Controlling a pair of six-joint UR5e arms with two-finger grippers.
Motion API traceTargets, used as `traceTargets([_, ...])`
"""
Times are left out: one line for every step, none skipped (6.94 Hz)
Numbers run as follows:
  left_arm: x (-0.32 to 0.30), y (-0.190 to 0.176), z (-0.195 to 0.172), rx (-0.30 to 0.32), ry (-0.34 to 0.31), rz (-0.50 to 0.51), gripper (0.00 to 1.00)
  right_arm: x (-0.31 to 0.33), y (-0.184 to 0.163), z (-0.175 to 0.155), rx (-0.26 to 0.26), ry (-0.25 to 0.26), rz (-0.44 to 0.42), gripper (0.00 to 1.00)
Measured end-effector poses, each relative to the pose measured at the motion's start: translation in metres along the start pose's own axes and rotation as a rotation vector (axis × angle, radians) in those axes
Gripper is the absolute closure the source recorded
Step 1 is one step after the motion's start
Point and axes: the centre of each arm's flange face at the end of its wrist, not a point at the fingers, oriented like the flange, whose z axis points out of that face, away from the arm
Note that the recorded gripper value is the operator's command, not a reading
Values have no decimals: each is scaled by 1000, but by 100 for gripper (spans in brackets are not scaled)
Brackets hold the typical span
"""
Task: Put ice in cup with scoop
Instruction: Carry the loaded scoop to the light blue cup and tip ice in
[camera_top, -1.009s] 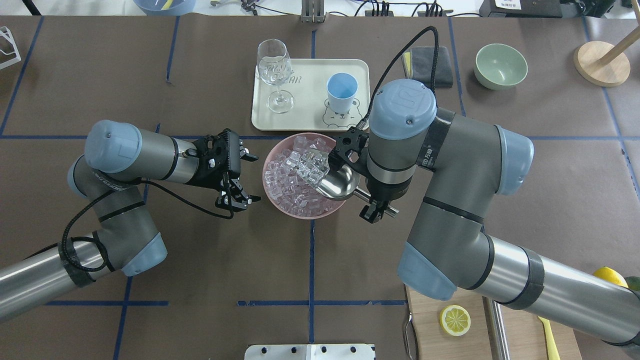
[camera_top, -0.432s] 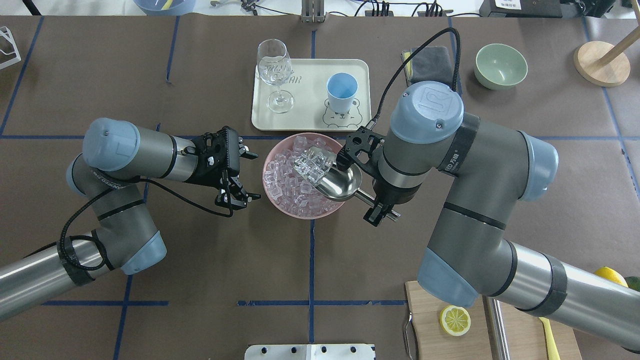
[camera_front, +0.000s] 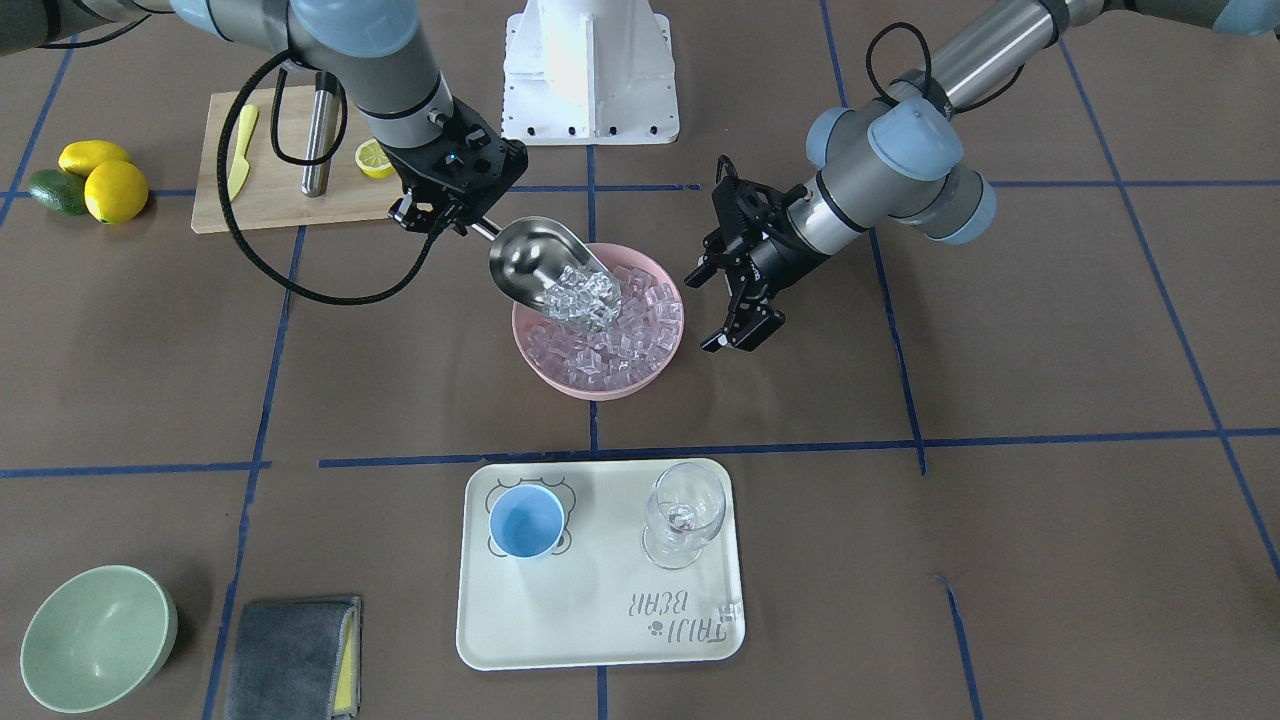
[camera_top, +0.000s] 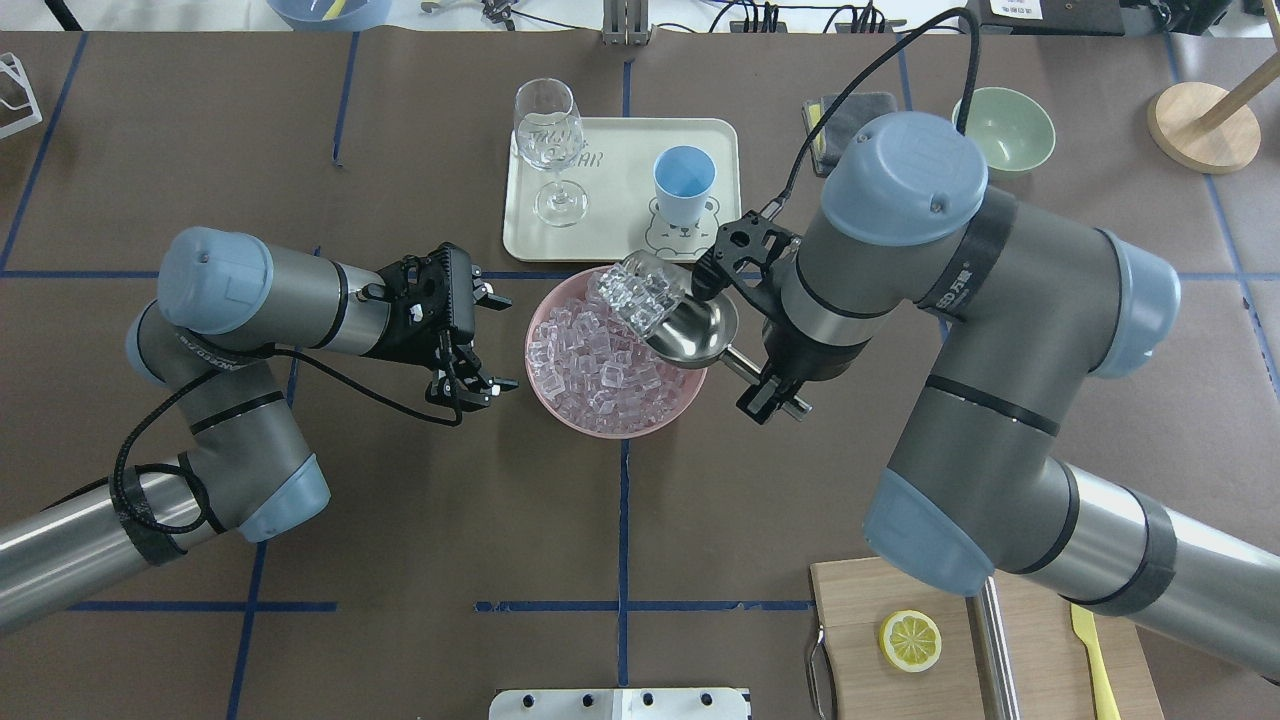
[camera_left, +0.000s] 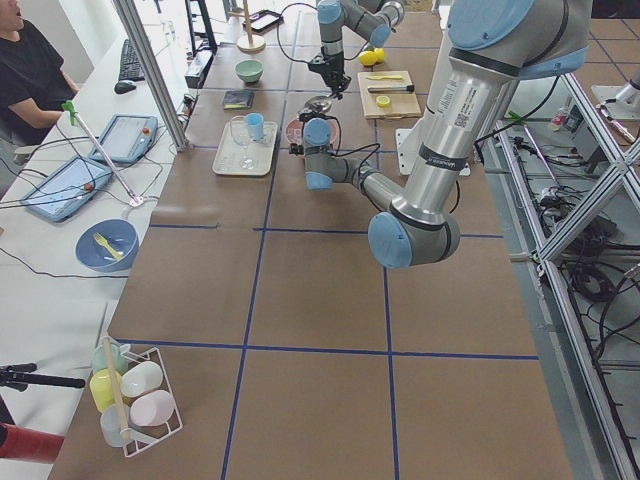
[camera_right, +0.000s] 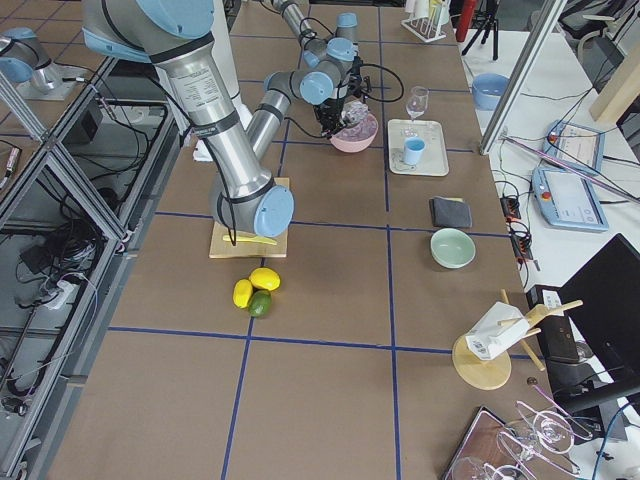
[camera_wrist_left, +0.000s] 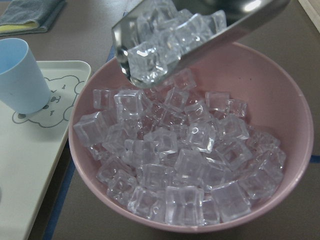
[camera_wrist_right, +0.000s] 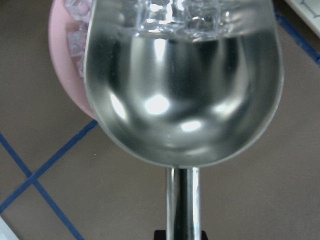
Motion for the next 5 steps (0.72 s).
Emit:
traceTargets([-2,-1,-2,2,-3,1,0,20,-1,-14,-1,18,52,100])
traceTargets([-3,-2,-4,4,-6,2,0,42,-4,-24,-9,37,104,100])
traceTargets([-3,-2,-4,5,-7,2,0,64,-13,-26,-21,57,150,100])
traceTargets([-3,-2,-5,5,-7,2,0,82,-30,-26,-33,73,186,100])
traceTargets([-3,-1,-5,5,-8,1,0,95,-53,-23,-48,85,215,100])
